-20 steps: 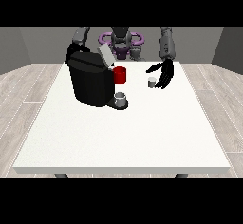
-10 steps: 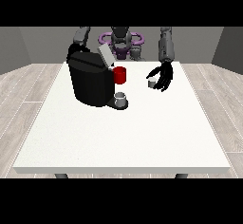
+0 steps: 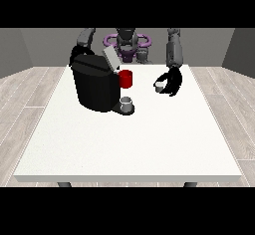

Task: Insert the coffee pod into the coffee machine and close the lid

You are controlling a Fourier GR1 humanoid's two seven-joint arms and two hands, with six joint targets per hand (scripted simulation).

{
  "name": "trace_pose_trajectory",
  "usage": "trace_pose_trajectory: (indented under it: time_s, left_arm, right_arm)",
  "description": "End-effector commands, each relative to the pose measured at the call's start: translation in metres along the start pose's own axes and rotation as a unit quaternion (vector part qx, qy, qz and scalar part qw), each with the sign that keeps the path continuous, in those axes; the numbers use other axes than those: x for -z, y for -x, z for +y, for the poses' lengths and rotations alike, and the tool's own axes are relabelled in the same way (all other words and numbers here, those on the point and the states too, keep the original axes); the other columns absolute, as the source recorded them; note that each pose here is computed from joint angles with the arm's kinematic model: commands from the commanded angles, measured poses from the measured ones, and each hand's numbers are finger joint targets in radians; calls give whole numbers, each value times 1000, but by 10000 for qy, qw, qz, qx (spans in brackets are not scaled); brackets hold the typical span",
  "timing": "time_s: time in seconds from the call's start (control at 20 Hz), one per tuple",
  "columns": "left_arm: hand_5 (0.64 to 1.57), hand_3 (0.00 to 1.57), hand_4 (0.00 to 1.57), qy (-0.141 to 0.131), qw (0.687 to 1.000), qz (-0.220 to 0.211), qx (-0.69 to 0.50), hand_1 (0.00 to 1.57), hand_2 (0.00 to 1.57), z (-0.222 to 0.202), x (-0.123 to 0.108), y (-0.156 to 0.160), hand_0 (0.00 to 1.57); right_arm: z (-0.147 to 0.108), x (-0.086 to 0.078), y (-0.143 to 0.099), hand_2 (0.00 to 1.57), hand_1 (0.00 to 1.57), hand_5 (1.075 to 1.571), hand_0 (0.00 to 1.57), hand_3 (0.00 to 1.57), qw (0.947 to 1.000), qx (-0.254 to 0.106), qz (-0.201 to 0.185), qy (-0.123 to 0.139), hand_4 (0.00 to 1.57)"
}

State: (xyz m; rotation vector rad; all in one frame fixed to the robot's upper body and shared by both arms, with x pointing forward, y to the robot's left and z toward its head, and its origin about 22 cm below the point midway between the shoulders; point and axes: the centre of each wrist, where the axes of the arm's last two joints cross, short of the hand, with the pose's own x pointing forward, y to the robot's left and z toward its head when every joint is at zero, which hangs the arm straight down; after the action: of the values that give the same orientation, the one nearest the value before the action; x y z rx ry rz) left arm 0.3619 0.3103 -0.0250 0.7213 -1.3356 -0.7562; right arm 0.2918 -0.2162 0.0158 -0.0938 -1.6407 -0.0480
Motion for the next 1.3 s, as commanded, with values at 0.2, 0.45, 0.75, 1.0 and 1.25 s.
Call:
trace_pose_trajectory:
  time_s: [0.2,0.45,0.75,1.0,1.25]
  left_arm:
    - [1571,1305,473,169,9988,-275,372,1225,1358,-2,9,-14,1225]
    - [1571,1410,632,593,9950,-792,158,1477,1470,4,19,-44,1477]
    - [1571,1337,557,393,9917,-1224,23,1289,1362,46,43,-86,1289]
    - [1571,1292,573,574,9852,-1597,244,1252,1329,51,45,-106,1252]
    - [1571,1293,548,313,9865,-1605,122,1272,1342,94,56,-123,1272]
  right_arm:
    - [-6,2,15,0,0,1571,0,0,9999,52,69,118,426]
    - [-17,-8,39,0,0,1571,0,0,9982,96,503,314,430]
    - [-10,8,28,0,0,1571,0,0,9983,92,477,321,505]
    - [-2,-4,45,0,0,1571,0,0,9982,95,540,254,507]
    - [14,-2,35,0,0,1571,0,0,9992,60,394,-6,492]
